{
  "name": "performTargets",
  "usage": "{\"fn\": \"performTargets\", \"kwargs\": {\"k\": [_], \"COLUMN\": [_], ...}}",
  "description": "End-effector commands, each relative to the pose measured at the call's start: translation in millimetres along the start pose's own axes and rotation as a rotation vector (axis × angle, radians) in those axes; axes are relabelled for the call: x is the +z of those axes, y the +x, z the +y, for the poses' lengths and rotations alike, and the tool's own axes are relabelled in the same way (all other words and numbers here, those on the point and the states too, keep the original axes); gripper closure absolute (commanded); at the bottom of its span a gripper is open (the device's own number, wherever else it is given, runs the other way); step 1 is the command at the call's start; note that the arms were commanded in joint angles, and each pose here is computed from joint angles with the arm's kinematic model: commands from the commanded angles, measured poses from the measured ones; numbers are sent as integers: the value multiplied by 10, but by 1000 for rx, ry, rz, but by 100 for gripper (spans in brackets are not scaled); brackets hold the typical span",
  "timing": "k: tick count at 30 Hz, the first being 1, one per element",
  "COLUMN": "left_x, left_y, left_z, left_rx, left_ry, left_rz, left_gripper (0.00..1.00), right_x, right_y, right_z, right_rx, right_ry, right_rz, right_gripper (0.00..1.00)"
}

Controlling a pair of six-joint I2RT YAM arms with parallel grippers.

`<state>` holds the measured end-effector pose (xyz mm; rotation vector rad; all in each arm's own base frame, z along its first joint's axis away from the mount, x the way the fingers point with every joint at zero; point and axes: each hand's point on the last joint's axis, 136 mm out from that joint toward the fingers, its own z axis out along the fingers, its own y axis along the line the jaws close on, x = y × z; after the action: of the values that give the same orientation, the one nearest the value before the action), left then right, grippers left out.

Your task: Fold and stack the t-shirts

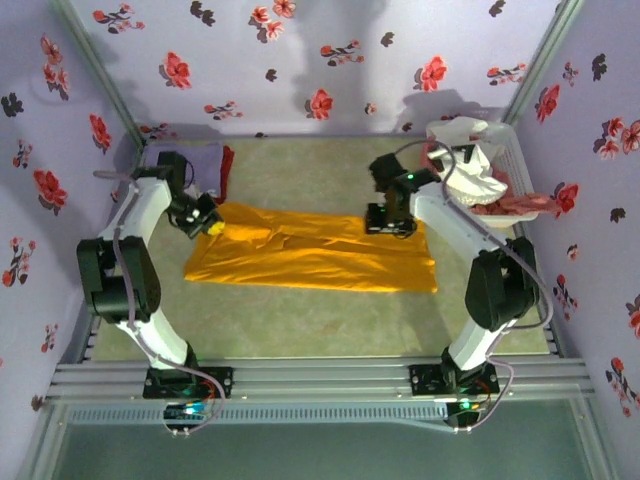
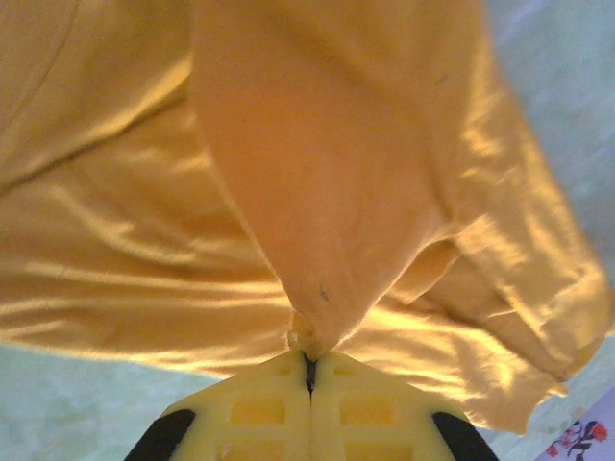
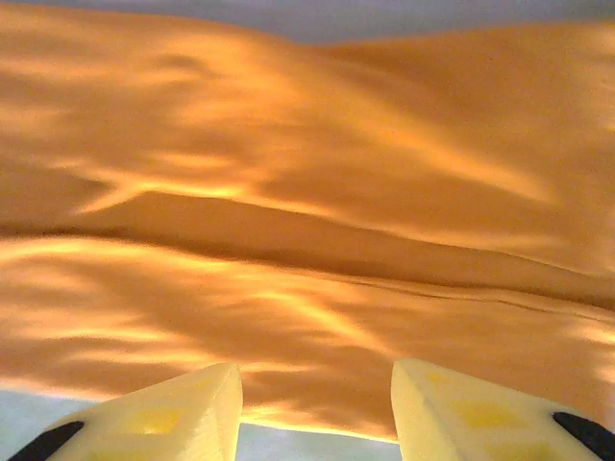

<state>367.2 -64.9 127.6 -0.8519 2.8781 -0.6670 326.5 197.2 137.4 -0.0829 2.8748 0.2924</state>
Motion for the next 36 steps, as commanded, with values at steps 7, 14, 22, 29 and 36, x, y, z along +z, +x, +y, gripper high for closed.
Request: {"fn": "performTargets", "kwargs": {"k": [7,14,22,29,36], "left_x": [202,309,364,430,486], "left_y": [-421,-552,-662,-636,-589], "left_z": [-223,-271,-277,-225,-159], "left_rx": [79,87,87,94,86], "left_ry": [16,65,115,112,109], "left_rz": [54,71,82,105,109], "left_gripper": [100,100,100,100,100], "right_x": [665,970,1335,1561,1673], "right_y": [-95,-167,-217,-109,-4], "right_z": [1624,2361,2679,2714,2656], "right_rx": [-161,-363,-405,-431,-450], "right_ry": [-128,-139,-187,-194,-173], "right_rz": [-73,-98,-101,-52,-12], "right_gripper": [66,67,66,67,76]}}
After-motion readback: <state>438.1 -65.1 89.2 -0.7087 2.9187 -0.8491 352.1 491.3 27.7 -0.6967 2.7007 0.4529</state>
